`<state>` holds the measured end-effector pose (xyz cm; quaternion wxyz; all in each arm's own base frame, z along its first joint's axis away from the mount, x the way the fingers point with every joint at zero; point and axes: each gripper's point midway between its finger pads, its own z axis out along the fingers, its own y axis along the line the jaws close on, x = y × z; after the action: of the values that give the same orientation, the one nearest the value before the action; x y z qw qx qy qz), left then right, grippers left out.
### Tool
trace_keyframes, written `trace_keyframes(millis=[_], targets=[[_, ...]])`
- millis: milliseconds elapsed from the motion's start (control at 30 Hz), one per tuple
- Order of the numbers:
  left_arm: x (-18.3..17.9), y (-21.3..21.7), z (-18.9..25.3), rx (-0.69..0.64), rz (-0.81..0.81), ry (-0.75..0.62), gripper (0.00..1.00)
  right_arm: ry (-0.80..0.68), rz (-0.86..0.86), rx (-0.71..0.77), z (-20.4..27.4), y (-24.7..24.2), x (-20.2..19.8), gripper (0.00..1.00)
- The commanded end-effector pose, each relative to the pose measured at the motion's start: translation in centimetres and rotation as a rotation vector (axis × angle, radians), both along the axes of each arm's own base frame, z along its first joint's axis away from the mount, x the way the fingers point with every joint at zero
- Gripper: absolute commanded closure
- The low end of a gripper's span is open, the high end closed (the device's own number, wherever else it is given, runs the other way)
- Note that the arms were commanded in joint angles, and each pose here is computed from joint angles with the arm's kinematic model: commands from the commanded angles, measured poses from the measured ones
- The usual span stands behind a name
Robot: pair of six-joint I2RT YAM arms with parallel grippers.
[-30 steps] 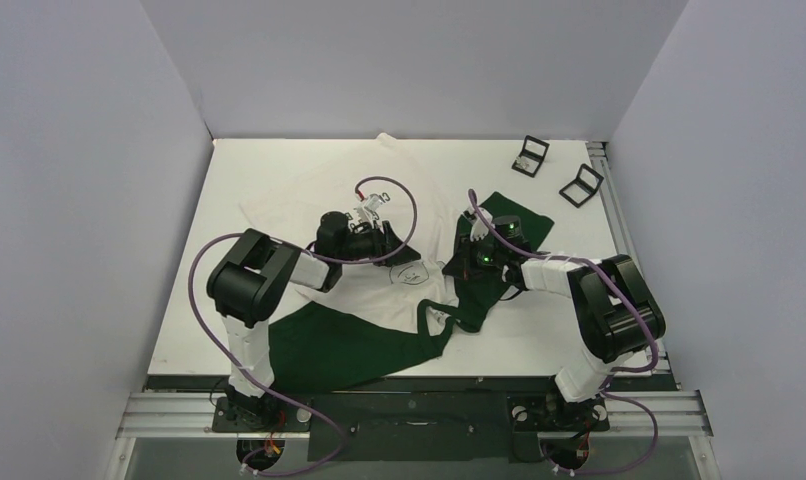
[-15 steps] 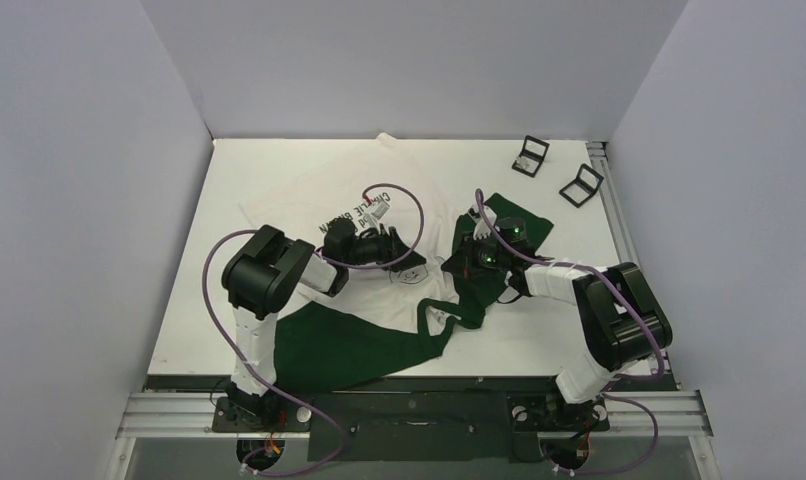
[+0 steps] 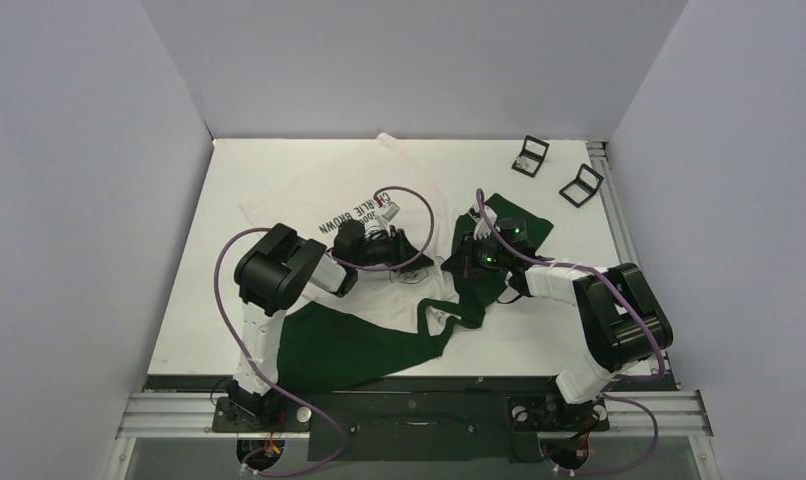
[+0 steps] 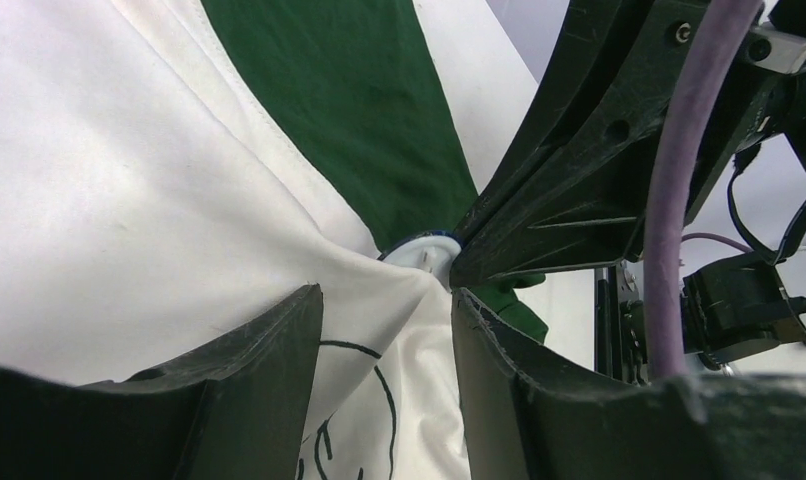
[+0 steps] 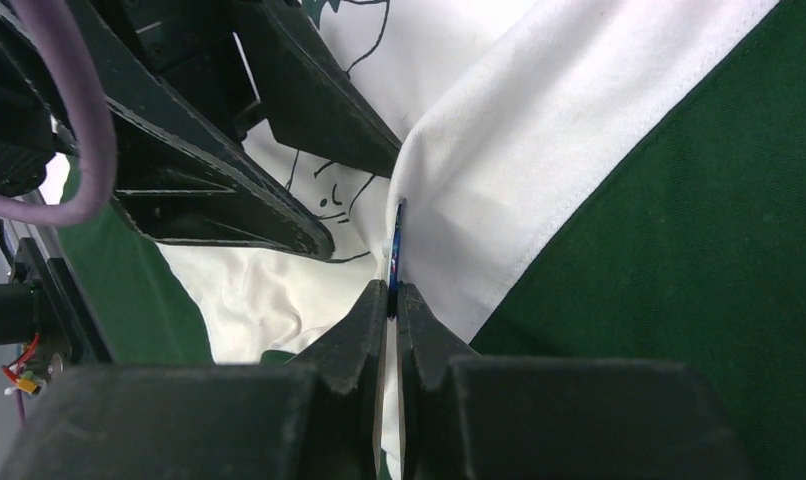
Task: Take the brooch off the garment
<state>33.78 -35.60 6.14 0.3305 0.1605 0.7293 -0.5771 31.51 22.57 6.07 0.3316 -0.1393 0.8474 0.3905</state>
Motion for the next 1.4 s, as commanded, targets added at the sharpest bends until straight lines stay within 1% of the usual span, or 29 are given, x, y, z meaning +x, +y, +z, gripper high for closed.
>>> trace_keyframes(millis=[0, 133, 300, 467, 567, 667, 967, 1067, 1367], targets=[[0.7, -1.4, 1.4, -0.041, -0.007, -0.066, 0.54, -0.087, 0.028, 0.057, 2.3, 0.5, 0.7, 1.00], [0.6, -1.8, 1.1, -0.040, -0.018, -0.058, 0.57, -0.086, 0.033, 0.065, 2.4, 0.4, 0.6, 1.00], [0.1, -2.2, 0.9, -0.041, -0.042, -0.059, 0.63, -0.091, 0.043, 0.075, 2.5, 0.4, 0.5, 1.00], [-0.2, -2.5, 0.7, -0.048, -0.061, -0.050, 0.64, -0.090, 0.048, 0.078, 2.3, 0.3, 0.5, 1.00], [-0.3, -2.6, 0.4, -0.051, -0.064, -0.041, 0.63, -0.085, 0.051, 0.082, 2.3, 0.3, 0.5, 1.00], [-0.3, -2.7, 0.4, -0.053, -0.063, -0.038, 0.58, -0.084, 0.060, 0.085, 2.3, 0.3, 0.4, 1.00], [-0.3, -3.0, 0.7, -0.079, -0.072, -0.038, 0.52, -0.079, 0.091, 0.095, 2.2, 0.5, 0.0, 1.00], [-0.6, -3.0, 0.8, -0.092, -0.084, -0.038, 0.57, -0.076, 0.096, 0.097, 2.1, 0.6, 0.0, 1.00], [-1.2, -3.2, 1.4, -0.143, -0.117, -0.029, 0.65, -0.067, 0.102, 0.108, 1.8, 0.7, 0.1, 1.00]])
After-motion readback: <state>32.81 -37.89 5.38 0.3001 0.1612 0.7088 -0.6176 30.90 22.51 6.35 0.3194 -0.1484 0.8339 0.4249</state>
